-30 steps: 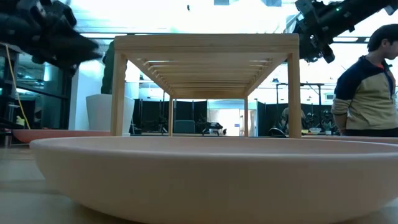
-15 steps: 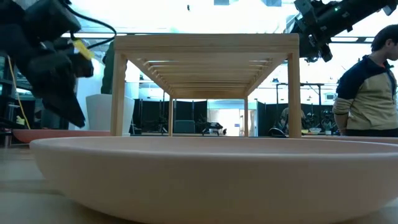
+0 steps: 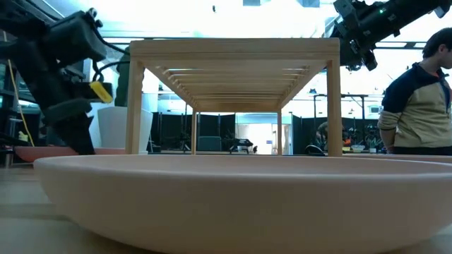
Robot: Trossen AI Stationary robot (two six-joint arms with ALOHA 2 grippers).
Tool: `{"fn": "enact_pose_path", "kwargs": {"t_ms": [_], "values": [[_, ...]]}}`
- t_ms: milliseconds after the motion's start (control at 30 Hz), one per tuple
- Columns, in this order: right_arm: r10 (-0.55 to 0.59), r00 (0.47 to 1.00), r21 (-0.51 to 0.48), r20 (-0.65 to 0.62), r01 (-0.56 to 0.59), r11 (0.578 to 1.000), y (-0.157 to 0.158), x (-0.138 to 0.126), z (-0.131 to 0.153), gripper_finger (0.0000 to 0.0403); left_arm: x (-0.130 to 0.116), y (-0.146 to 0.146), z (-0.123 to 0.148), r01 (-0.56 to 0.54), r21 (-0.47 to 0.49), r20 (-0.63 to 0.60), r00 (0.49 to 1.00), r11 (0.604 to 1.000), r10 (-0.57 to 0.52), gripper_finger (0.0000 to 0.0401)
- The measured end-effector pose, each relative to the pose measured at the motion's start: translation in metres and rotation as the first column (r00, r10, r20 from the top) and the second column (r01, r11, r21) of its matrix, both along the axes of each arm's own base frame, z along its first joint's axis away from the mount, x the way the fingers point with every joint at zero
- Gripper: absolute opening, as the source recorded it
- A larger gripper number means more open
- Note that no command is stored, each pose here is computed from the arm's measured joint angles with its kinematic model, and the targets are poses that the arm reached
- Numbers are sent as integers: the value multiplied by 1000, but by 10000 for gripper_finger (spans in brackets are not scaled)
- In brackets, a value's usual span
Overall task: Place and stack plates onto a shelf
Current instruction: Put the pink plate on the shelf
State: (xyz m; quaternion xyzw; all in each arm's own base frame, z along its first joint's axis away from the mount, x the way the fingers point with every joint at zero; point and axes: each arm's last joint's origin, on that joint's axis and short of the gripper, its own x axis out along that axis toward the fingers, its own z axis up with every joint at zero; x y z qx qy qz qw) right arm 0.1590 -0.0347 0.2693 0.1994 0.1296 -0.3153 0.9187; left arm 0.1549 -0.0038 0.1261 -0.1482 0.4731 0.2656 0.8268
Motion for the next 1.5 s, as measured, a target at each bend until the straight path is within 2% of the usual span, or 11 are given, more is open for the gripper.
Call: {"fn": "enact_pose_path", "kwargs": {"t_ms": [100,167,367,633,800,933,1033,1133,1233,1333,1500], "values": [[0,1000,0,0,0,1000,0,0,0,149,2,0,-3,-19,-5,-17,1000,1000,19,156],[0,1000,0,0,0,1000,0,0,0,149,3,0,-4,-22,-6,-22,1000,1000,22,134],[0,1000,0,0,0,1000,0,0,0,149,10,-4,13,34,8,-80,996,999,-33,18],[0,1000,2,-9,0,1000,0,0,-1,149,20,-14,74,59,38,-185,981,998,-51,3],[3,999,10,-40,-2,1000,0,-2,-4,149,18,-23,120,61,121,-213,976,991,-34,2],[15,998,18,-54,-14,1000,1,-2,-5,149,16,-33,155,72,220,-162,986,973,-36,2],[16,998,17,-56,-15,1000,1,-2,-5,149,23,-43,173,118,288,-87,992,950,-97,1],[16,998,18,-55,-15,1000,1,-2,-5,149,36,-59,183,219,353,-61,976,910,-211,1],[14,999,21,-52,-13,1000,1,-2,-5,149,54,-79,191,361,421,-63,927,832,-370,1],[14,999,21,-51,-13,1000,1,-2,-5,149,74,-103,192,516,492,-107,835,702,-539,1],[14,999,21,-47,-13,1000,1,-2,-5,149,102,-133,190,678,565,-168,652,470,-739,1]]}}
